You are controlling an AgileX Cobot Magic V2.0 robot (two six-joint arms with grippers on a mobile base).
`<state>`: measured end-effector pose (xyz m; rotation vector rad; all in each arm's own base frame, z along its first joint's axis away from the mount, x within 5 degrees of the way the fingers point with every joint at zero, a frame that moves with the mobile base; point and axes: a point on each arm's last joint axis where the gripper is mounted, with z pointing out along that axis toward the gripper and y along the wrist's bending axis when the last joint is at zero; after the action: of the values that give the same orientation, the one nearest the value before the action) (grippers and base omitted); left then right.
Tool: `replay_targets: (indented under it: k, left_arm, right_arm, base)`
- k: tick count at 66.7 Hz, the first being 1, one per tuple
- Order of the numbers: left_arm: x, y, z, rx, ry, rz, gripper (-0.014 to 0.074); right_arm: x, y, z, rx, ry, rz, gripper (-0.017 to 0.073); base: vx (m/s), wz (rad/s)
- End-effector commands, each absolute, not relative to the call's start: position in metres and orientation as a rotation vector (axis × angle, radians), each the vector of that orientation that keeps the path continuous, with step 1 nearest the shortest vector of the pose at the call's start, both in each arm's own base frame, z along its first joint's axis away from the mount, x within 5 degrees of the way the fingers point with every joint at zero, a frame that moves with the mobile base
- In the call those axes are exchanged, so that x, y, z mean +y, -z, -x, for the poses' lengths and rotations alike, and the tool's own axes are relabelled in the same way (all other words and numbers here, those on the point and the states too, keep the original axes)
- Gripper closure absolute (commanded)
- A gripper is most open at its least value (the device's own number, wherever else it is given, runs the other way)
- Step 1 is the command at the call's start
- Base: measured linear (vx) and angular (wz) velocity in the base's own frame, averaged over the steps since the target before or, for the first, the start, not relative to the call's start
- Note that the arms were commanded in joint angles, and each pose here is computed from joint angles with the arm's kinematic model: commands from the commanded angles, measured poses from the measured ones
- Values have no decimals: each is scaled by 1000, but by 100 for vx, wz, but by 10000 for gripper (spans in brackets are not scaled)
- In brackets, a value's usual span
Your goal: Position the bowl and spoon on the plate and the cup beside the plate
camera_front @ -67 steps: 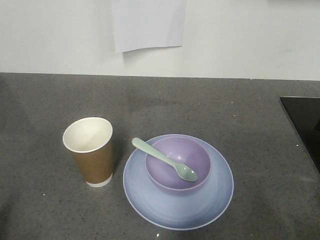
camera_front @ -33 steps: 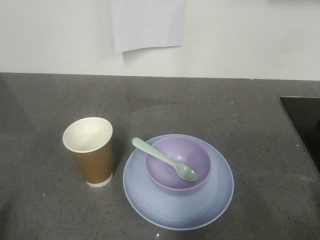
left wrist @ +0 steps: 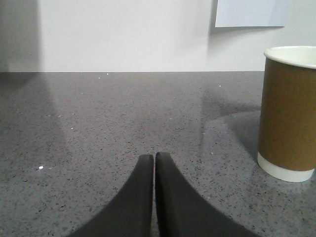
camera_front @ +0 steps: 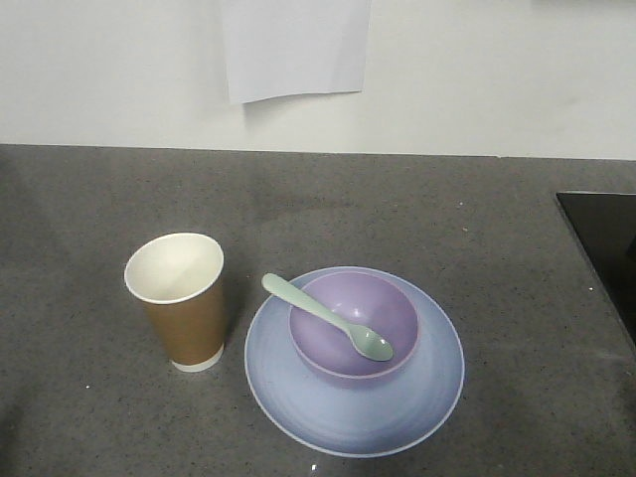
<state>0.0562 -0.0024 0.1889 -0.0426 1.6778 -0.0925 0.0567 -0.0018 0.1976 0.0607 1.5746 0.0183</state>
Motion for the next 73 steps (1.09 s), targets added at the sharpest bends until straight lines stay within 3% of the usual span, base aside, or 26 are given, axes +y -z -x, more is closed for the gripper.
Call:
replay_targets:
  k: [1, 73]
  left_arm:
    - [-2, -197, -57, 1606, 98, 50, 601]
    - [-2, -197, -57, 1606, 98, 50, 601]
  right_arm:
    - [-1, -203, -56, 1494, -16, -47, 562]
    - [-1, -203, -56, 1494, -16, -47, 562]
  base:
    - [0, 0]
    - [0, 0]
